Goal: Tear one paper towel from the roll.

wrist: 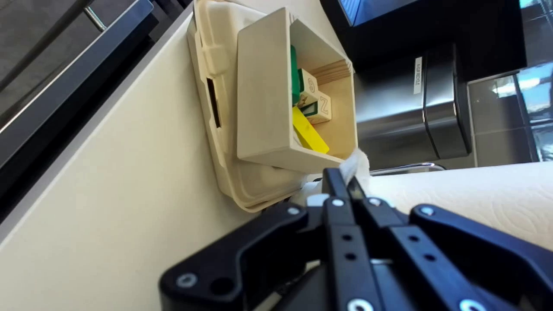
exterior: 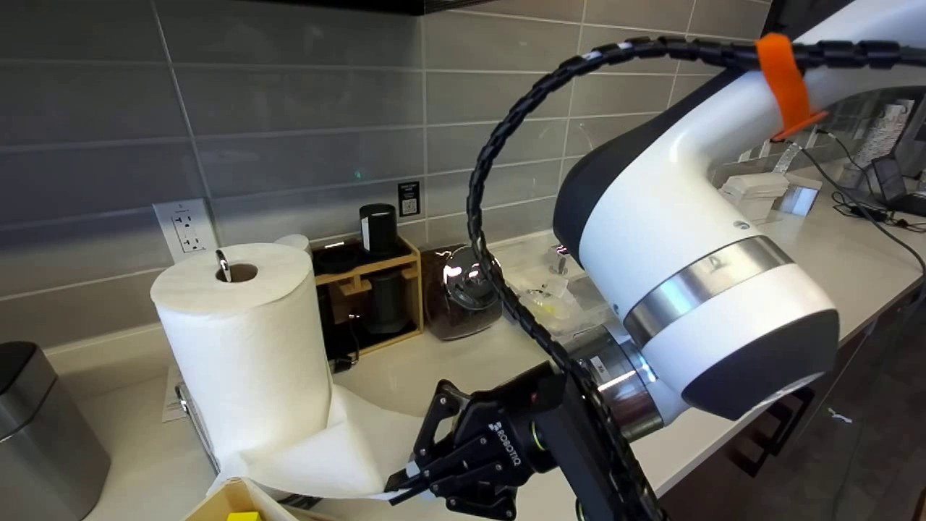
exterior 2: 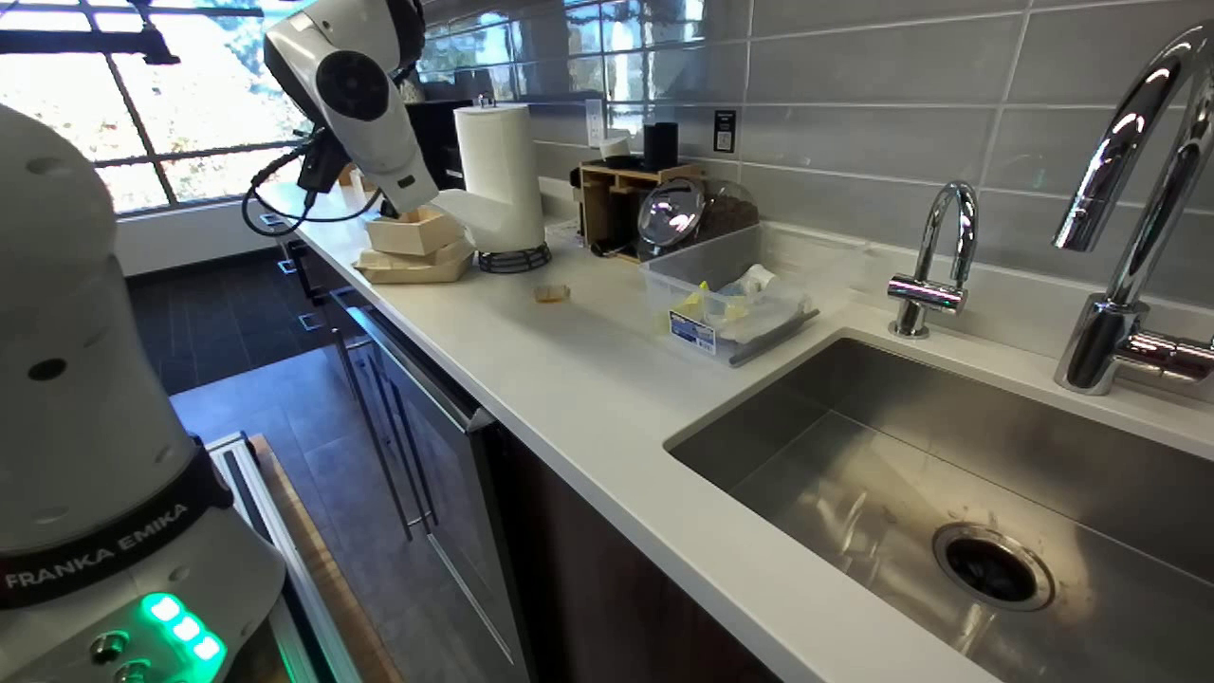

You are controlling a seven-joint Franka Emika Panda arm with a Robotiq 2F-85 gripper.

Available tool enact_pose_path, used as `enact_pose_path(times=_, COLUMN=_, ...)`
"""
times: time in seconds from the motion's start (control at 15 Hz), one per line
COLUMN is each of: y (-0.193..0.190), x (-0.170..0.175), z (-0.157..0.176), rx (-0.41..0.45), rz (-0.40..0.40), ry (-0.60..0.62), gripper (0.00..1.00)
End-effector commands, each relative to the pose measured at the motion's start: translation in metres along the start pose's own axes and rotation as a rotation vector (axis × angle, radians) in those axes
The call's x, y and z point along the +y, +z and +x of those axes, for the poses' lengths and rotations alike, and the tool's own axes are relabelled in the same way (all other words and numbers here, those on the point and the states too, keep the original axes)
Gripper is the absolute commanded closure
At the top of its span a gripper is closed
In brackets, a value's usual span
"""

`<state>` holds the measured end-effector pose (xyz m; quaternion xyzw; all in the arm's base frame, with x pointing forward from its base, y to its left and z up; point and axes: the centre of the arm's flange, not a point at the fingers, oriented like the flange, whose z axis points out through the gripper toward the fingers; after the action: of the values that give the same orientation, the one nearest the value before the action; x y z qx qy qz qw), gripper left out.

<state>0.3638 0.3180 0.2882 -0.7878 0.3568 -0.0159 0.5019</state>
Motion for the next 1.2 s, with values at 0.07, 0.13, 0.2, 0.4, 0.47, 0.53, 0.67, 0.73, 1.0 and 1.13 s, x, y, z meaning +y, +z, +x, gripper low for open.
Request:
enact_pose_path(times=0.07, y=0.003, x=0.046, z=-0.004, rx=-0.015, rz=0.056, ry=0.083, gripper=1.00)
enact_pose_path(times=0.13, y=0.002, x=0.056, z=-0.005, rx=-0.011, rz=0.063, ry=0.106, gripper=1.00)
enact_pose_path(times=0.2, y=0.000, x=0.066, z=-0.006, rx=-0.002, rz=0.074, ry=0.132, gripper=1.00)
enact_pose_path(times=0.4, y=-0.015, x=0.085, z=0.006, rx=0.045, rz=0.091, ry=0.185, gripper=1.00)
enact_pose_path(times=0.47, y=-0.022, x=0.089, z=0.012, rx=0.068, rz=0.095, ry=0.204, gripper=1.00)
enact_pose_path(times=0.53, y=-0.029, x=0.093, z=0.018, rx=0.091, rz=0.103, ry=0.226, gripper=1.00)
enact_pose_path(times=0.67, y=-0.041, x=0.101, z=0.029, rx=0.128, rz=0.106, ry=0.266, gripper=1.00)
enact_pose_path(times=0.73, y=-0.046, x=0.105, z=0.034, rx=0.138, rz=0.106, ry=0.287, gripper=1.00)
enact_pose_path(times=1.0, y=-0.056, x=0.128, z=0.046, rx=0.140, rz=0.116, ry=0.370, gripper=1.00)
enact_pose_path(times=1.13, y=-0.060, x=0.144, z=0.047, rx=0.145, rz=0.115, ry=0.422, gripper=1.00)
